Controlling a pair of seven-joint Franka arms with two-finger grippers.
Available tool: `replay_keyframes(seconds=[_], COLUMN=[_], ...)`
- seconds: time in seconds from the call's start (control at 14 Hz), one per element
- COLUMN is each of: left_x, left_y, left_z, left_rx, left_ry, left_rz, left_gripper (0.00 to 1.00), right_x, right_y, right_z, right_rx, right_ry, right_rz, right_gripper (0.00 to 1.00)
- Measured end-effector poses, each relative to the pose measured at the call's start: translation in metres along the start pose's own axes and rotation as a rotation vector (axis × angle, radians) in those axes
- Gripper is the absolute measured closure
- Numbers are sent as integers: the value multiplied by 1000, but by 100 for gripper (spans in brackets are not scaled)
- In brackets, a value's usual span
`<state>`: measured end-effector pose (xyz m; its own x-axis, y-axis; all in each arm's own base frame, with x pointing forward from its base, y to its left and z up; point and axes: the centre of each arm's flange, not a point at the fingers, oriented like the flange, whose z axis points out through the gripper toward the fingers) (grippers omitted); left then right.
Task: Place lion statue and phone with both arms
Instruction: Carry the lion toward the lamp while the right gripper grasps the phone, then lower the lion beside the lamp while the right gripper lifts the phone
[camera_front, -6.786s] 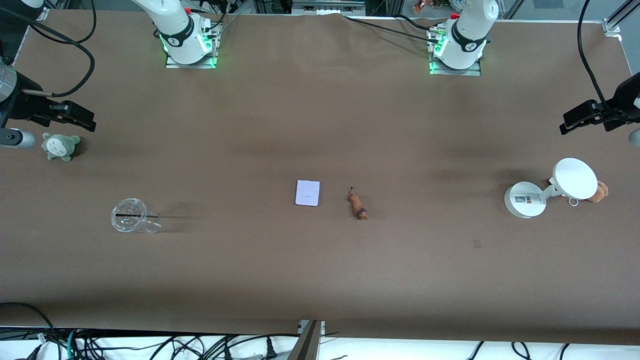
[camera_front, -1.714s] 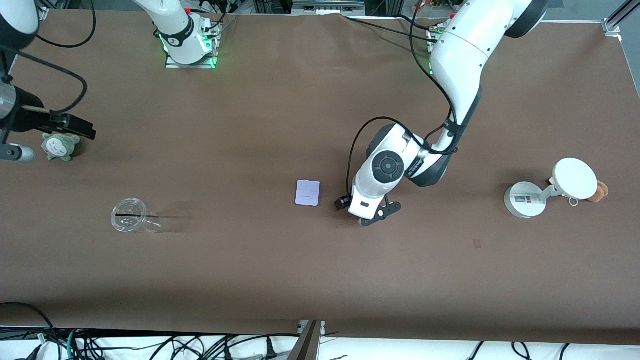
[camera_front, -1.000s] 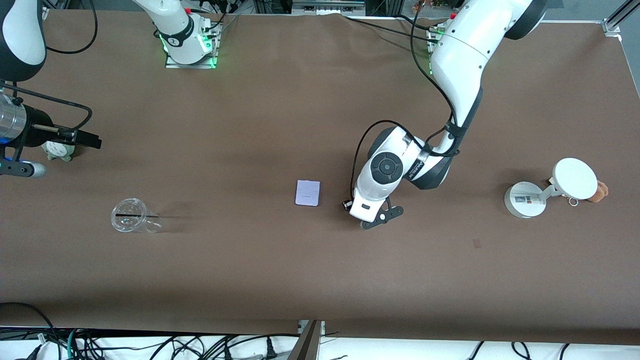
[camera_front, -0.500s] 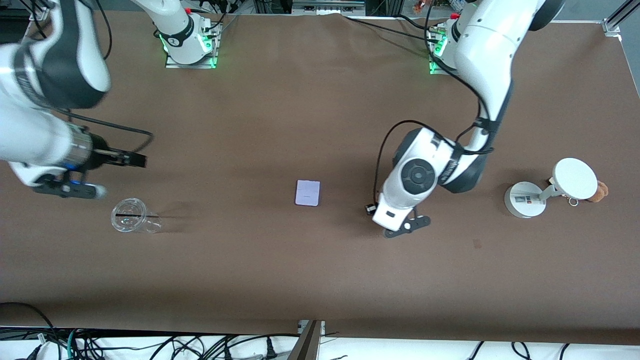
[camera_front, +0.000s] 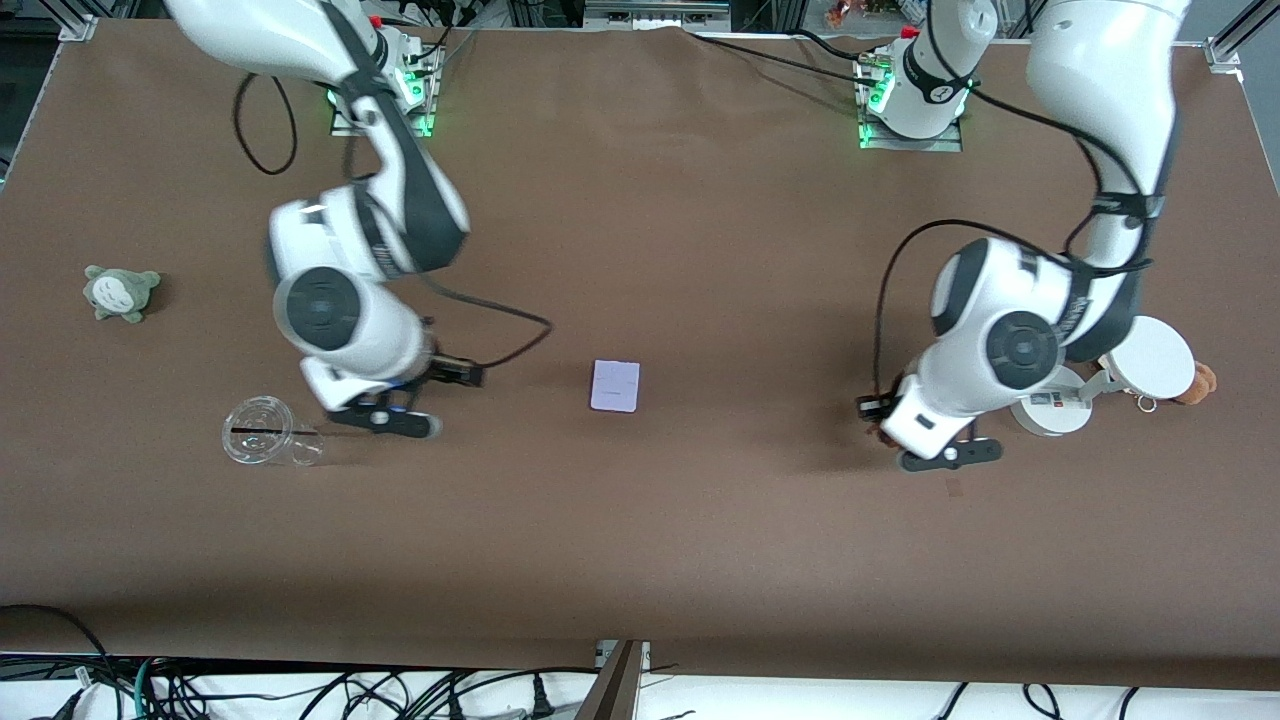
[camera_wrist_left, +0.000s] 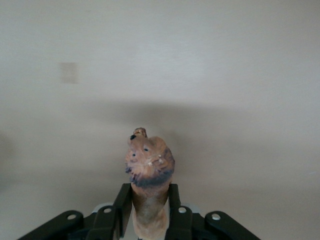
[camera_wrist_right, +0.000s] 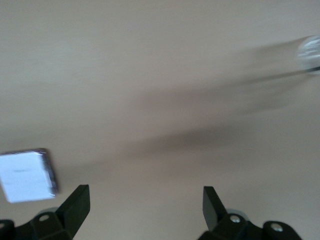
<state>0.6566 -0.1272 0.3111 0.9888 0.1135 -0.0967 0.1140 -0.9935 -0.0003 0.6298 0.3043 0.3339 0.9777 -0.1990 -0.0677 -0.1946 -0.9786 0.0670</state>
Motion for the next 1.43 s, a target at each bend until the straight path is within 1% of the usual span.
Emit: replay_keyframes(seconds=[0.29, 0.43, 0.57, 0.71, 0.86, 1.07, 1.43], left_x=[-1, 3, 5, 0, -9, -13, -13], left_y=[-65, -104, -133, -136, -130, -129, -130], left_z=[13, 18, 26, 45, 67, 77, 89], left_rx=[4, 14, 46, 49, 52, 49, 46], left_ry=[-40, -50, -28, 16, 45, 46, 31], left_rz=[81, 125, 147, 168, 194, 199, 197], left_gripper=[67, 67, 67, 67, 67, 67, 67], right_x=[-37, -55, -58, -63, -74, -83, -90], right_y=[-81, -106, -116, -124, -136, -147, -165], right_z=[54, 77, 89, 102, 117, 130, 133], right_rx=[54, 64, 81, 91, 100, 116, 135], right_ry=[84, 100, 119, 129, 137, 150, 160], right_rz=[34, 17, 15, 20, 30, 38, 64], right_gripper=[0, 0, 0, 0, 0, 0, 0])
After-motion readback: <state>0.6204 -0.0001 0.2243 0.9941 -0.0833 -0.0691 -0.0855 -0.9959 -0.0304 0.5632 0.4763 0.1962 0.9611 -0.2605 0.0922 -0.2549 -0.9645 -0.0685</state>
